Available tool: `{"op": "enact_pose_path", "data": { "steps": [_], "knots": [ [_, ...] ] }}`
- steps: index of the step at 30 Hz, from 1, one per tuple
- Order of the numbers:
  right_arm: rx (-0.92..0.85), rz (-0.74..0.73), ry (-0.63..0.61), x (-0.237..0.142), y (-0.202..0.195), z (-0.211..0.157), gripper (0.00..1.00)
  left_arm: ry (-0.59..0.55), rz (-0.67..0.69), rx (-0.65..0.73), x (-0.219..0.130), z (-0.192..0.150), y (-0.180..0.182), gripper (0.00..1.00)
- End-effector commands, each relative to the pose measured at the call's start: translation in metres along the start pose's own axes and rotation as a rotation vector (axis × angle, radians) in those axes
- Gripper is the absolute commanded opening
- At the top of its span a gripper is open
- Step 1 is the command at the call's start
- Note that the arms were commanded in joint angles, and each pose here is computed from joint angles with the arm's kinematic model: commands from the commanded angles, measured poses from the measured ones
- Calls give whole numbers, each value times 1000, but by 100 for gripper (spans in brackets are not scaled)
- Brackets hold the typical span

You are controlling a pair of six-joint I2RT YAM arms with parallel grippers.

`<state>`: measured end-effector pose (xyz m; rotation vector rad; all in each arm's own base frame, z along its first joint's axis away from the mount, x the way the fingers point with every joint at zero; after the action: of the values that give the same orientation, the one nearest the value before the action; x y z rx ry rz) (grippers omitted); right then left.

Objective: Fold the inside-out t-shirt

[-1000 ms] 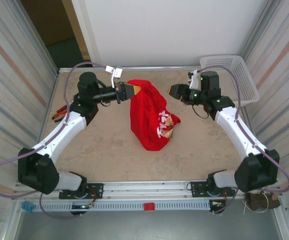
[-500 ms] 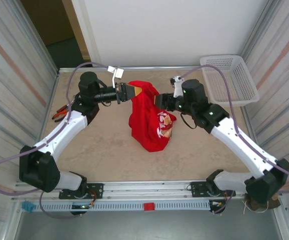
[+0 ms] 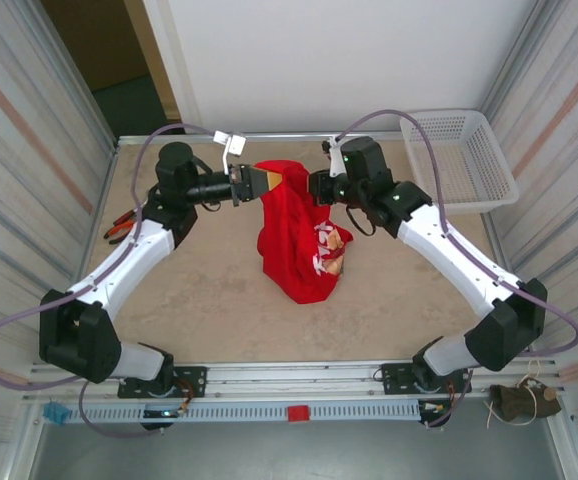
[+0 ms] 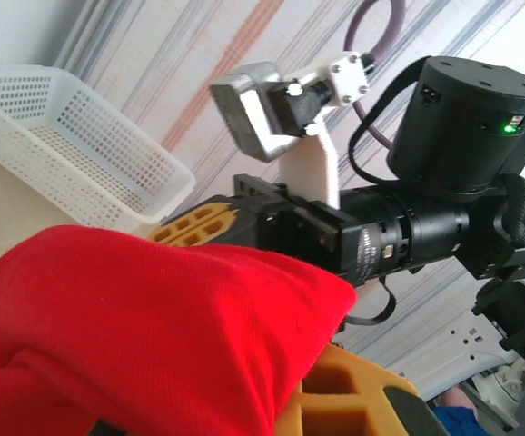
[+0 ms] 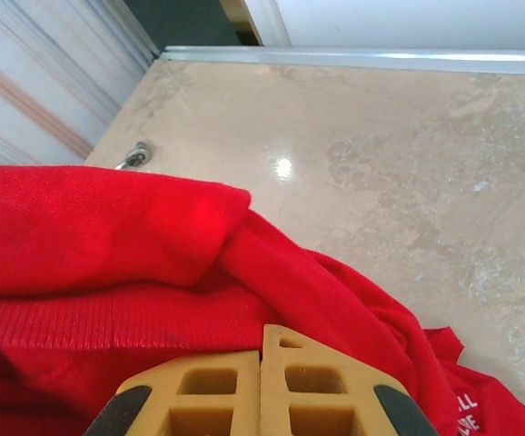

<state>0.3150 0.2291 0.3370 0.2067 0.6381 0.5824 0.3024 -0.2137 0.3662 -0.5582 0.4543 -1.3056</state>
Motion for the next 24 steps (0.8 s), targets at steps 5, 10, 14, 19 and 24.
{"op": "enact_pose_path", "data": {
  "steps": [5,10,14,19,24],
  "knots": [
    [-54,281,-178,-104,49,48,0,-189,222,-71,-32,21,54,22],
    [27,453,-237,-125,58,66,0,-269,310,-108,-54,33,75,63],
    [96,437,-250,-119,43,76,0,-275,364,-64,-66,34,55,69],
    [147,451,-232,-108,36,77,0,-202,461,60,-44,3,1,71],
    [163,436,-227,-105,36,76,0,-211,579,219,-10,-37,-36,73]
  ]
}}
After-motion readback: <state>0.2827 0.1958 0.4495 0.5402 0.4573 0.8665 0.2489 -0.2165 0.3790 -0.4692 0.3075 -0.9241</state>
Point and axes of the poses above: each hand's point on the last joint's axis, 136 mm out from that joint toward the fingers, its own x axis out along the fingers, its own y axis along the line the jaws close on, z = x × y, the point moved 6 cm from there along -x, back along the fingers, and after that the axes turned 1 degree about -x, right-handed, at the moved point
